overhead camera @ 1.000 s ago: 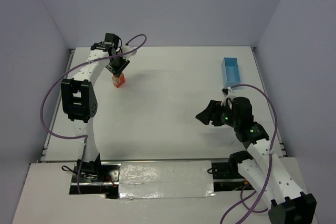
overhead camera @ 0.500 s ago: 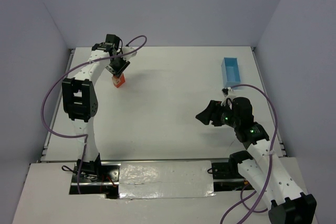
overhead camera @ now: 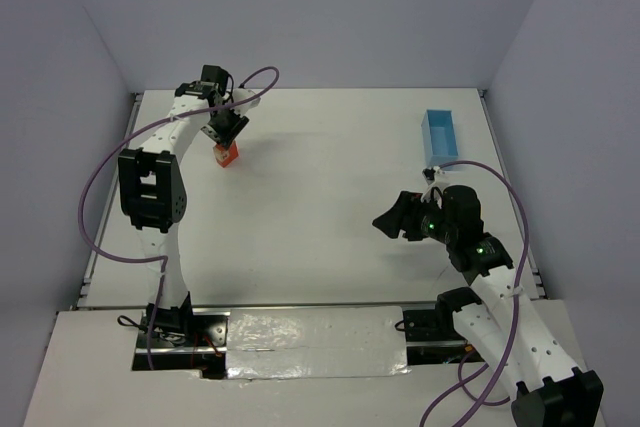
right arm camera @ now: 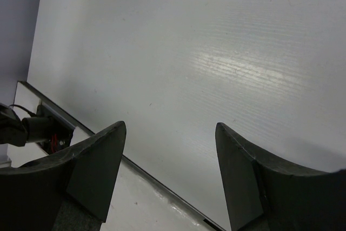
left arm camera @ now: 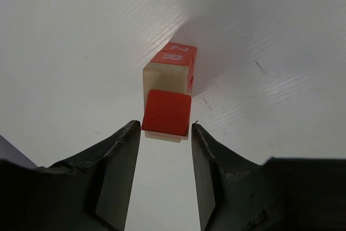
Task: Build the wood block tower
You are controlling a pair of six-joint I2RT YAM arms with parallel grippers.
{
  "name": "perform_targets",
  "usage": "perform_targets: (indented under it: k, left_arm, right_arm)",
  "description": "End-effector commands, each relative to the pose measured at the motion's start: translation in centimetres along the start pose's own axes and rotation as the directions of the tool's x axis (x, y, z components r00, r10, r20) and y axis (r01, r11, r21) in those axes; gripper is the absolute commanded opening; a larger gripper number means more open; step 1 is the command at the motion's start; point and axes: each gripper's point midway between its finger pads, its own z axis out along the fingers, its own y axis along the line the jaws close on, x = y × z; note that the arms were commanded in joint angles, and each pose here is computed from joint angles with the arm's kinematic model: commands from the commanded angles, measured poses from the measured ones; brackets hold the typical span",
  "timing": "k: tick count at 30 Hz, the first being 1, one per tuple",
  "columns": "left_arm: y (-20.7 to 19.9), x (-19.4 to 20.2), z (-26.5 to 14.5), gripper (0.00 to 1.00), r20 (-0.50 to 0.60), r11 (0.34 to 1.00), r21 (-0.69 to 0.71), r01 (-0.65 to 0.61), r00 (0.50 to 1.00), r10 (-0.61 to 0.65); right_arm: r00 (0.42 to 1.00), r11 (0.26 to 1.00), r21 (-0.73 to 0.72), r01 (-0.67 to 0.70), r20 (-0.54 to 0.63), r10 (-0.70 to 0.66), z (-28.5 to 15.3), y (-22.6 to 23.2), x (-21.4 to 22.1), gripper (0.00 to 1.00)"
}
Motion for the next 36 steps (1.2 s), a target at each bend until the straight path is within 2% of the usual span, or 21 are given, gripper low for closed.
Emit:
perform_targets:
  k: [1,6,7,8,9,15,18,21,23,26,31,33,36]
  left_arm:
    - [-0.2,-0.2,0.5,0.55,0.002,1.000,0.005,0.020,1.000,-0.020]
    - [0.2,-0.9,-0.4,0.57,0.030,0.999,-0.012,0.035,0.999,-0.034]
    - [0.3,-1.0,-0.7,0.72,0.034,0.999,-0.020,0.038,0.999,-0.037]
    - [0.5,-1.3,-1.3,0.99,0.050,0.999,-0.032,0.044,0.998,-0.043]
    - [0.8,-1.4,-1.7,1.00,0.055,0.998,-0.046,0.048,0.997,-0.046]
    - [1.7,-2.5,-4.7,0.99,0.123,0.993,-0.098,0.067,0.991,-0.055]
    - [1.9,-3.4,-7.2,1.00,0.178,0.990,-0.111,0.092,0.981,-0.072]
    - [3.0,-3.5,-10.4,1.00,0.234,0.969,-0.191,0.158,0.966,-0.111]
    - [3.3,-3.1,-13.2,1.00,0.294,0.953,-0.228,0.201,0.947,-0.129]
    - [3.1,-3.9,-17.0,0.99,0.453,0.938,-0.209,0.275,0.878,-0.156]
    - [1.0,-3.2,-18.4,1.00,0.511,0.949,-0.138,0.283,0.841,-0.177]
    - [0.6,-2.6,-18.3,0.93,0.504,0.948,-0.132,0.288,0.844,-0.186]
    - [-0.4,-2.1,-19.8,0.68,0.537,0.935,-0.090,0.343,0.807,-0.245]
  right_arm:
    - [0.999,0.999,-0.027,0.037,0.036,-0.036,0.1,0.4,-0.5,0.74]
    - [0.999,0.999,-0.027,0.039,0.037,-0.038,0.2,0.4,-0.6,0.74]
    - [0.999,0.999,-0.027,0.038,0.036,-0.037,0.2,0.4,-0.6,0.74]
    - [0.999,0.999,-0.026,0.037,0.033,-0.036,0.2,0.4,-0.5,0.74]
    - [0.999,0.999,-0.028,0.038,0.034,-0.037,0.2,0.4,-0.5,0.74]
    - [0.999,0.999,-0.025,0.040,0.036,-0.039,0.2,0.4,-0.6,0.74]
    - [0.999,0.999,-0.022,0.039,0.036,-0.038,0.2,0.3,-0.6,0.74]
    - [0.999,0.999,-0.017,0.038,0.037,-0.038,0.2,0.3,-0.6,0.74]
    - [0.999,0.999,-0.016,0.038,0.038,-0.038,0.2,0.3,-0.7,0.74]
    - [0.999,0.999,-0.015,0.038,0.037,-0.038,0.2,0.3,-0.6,0.74]
    - [0.998,0.999,-0.009,0.040,0.048,-0.040,0.1,0.2,-0.8,0.74]
    - [0.998,0.999,-0.008,0.041,0.053,-0.040,0.0,0.3,-0.9,0.74]
    - [0.997,0.999,-0.013,0.046,0.060,-0.045,-0.2,0.5,-1.1,0.72]
